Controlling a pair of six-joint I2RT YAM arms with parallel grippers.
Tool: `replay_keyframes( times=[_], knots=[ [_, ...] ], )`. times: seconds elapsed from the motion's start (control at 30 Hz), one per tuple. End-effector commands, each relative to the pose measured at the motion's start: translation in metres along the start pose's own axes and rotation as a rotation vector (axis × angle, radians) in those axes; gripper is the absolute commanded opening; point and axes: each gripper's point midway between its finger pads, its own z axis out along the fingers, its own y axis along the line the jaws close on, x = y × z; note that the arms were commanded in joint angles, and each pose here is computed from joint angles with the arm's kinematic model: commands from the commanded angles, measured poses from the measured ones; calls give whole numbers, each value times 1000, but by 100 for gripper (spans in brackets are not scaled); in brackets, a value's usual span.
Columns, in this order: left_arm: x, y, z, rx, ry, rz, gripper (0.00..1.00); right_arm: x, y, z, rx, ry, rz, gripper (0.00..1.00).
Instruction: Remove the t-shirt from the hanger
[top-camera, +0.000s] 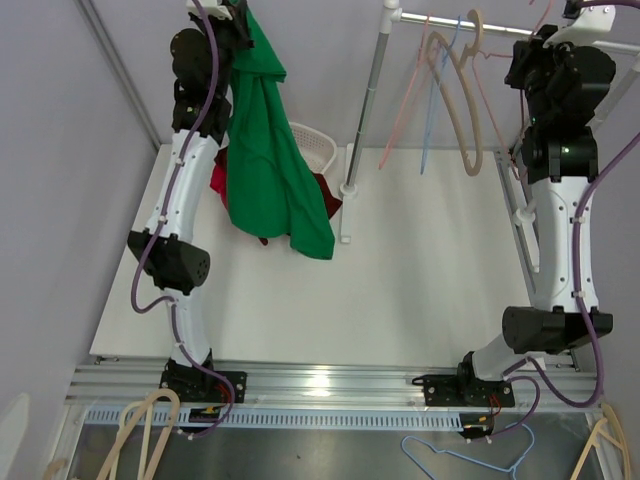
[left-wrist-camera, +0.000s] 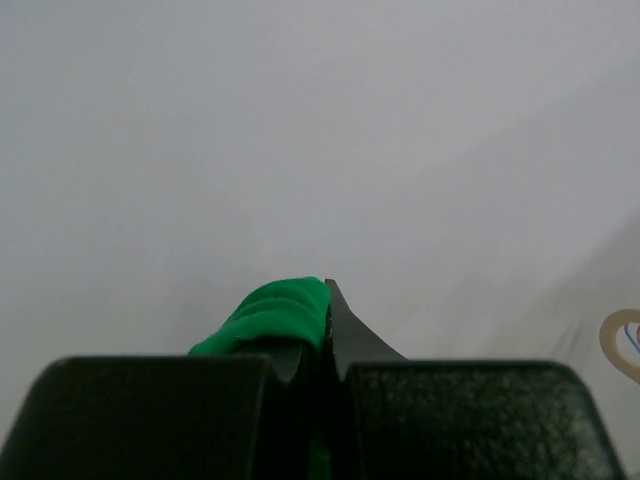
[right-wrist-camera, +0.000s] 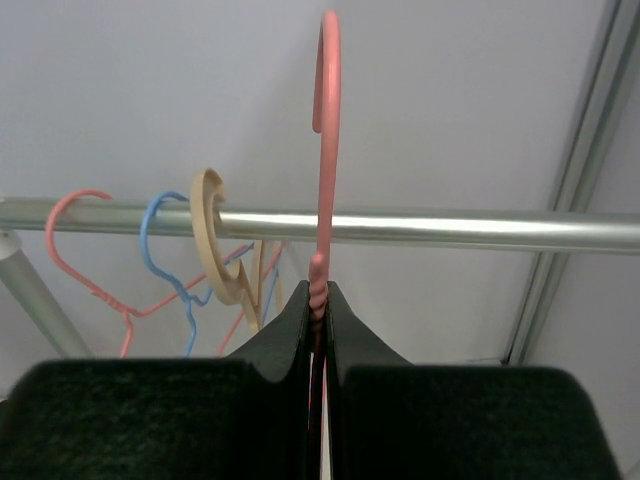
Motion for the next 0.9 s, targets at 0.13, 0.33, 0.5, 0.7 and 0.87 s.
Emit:
replay_keyframes(
  times=[0.13, 0.33, 0.5, 0.7, 0.87],
  knots=[
    [13, 26, 0, -78, 5, 11, 1, 19, 12, 32, -69, -23, 18, 0],
    [165, 41, -23, -173, 455, -138, 1, 25, 19, 47, -113, -44, -7, 0],
    [250, 42, -76, -262, 726, -258, 1, 26, 20, 52, -116, -37, -21, 0],
    [302, 13, -114, -217, 931, -410, 1, 37, 19, 49, -118, -22, -6, 0],
    [306, 0, -123, -167, 949, -434, 2, 45, 18, 47, -111, 2, 1, 0]
  ],
)
